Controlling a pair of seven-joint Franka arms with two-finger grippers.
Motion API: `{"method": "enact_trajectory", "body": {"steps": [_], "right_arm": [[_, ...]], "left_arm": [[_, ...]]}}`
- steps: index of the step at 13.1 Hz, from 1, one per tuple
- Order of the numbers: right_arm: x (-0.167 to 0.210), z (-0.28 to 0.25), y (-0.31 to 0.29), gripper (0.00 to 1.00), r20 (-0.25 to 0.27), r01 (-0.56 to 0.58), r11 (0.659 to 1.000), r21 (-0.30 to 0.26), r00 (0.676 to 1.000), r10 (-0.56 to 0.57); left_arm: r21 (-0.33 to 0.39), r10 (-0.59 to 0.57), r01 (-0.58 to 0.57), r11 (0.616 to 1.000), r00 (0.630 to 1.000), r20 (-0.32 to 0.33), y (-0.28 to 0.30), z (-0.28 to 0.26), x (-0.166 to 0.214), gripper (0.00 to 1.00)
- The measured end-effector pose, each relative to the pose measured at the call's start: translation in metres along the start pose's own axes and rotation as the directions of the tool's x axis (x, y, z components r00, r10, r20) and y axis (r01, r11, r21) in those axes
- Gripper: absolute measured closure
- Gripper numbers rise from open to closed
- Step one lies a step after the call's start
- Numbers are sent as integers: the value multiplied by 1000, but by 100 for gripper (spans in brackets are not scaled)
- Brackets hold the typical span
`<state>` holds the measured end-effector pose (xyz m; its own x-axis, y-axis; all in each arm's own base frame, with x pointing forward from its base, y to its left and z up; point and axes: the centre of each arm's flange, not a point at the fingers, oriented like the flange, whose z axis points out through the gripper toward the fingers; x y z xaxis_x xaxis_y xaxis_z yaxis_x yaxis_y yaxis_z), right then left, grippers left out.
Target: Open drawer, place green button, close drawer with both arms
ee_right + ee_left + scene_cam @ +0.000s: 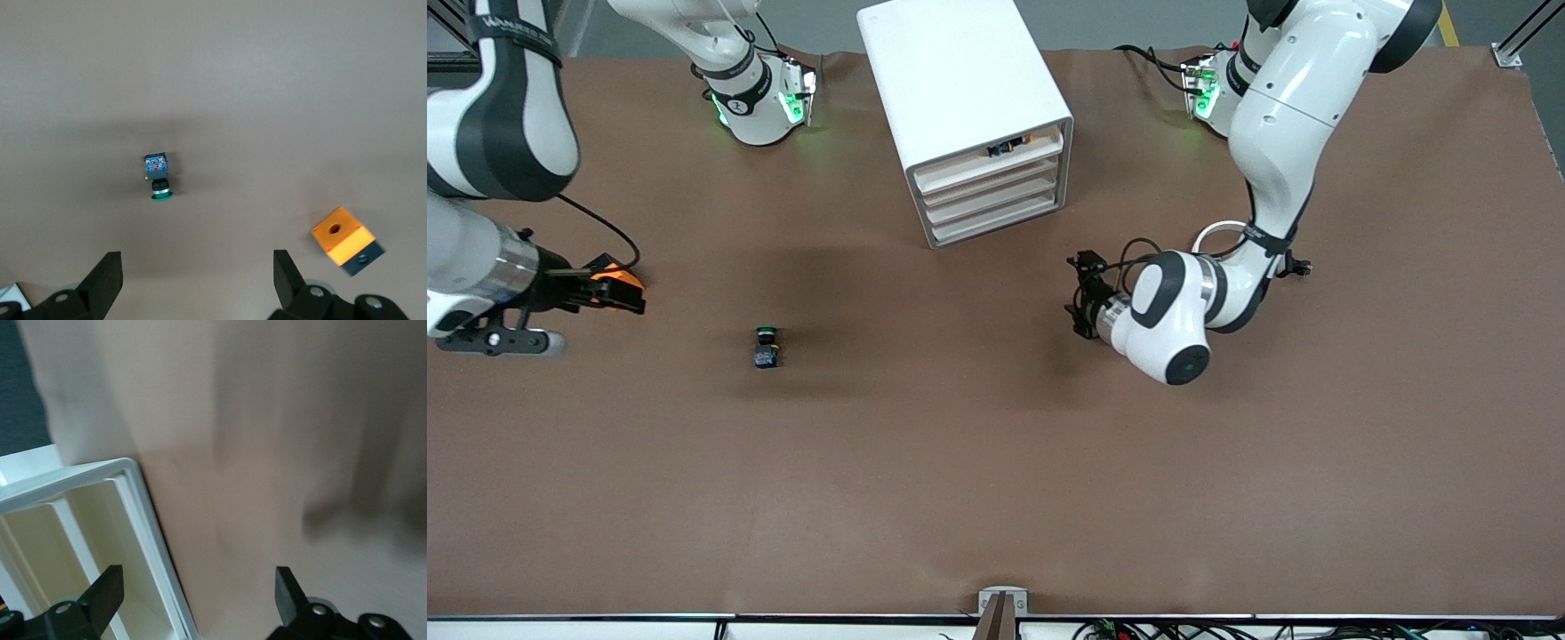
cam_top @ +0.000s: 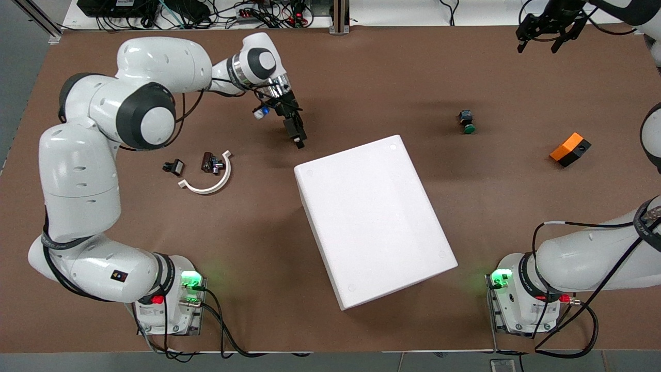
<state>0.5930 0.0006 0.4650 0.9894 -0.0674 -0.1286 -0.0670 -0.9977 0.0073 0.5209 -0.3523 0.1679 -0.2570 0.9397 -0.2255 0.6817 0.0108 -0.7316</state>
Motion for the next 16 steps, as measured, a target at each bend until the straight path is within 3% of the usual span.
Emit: {"method": "enact_trajectory", "body": {"steps": [4,9,11,15,16], "right_arm": [[3,54,-53,0,-34,-48,999,-5,998,48],[14,122,-70,0,-69,-47,999,-3,997,47],[25,156,-73,0,-74,-49,999,-4,996,48],[34,211,-76,0,-103,-45,999,-2,994,45],[32,224,-78,0,-101,-40,999,-4,994,39]], "left_arm": [[59,-149,154,986,985,-83,-27,42,-31,0],[194,-209,211,958,977,-34,-38,68,-43,0],[247,-213,219,944,976,-51,-39,86,-43,3],[281,-175,199,939,979,-108,-57,120,-59,11],[284,-169,197,938,979,-118,-60,126,-61,21]]}}
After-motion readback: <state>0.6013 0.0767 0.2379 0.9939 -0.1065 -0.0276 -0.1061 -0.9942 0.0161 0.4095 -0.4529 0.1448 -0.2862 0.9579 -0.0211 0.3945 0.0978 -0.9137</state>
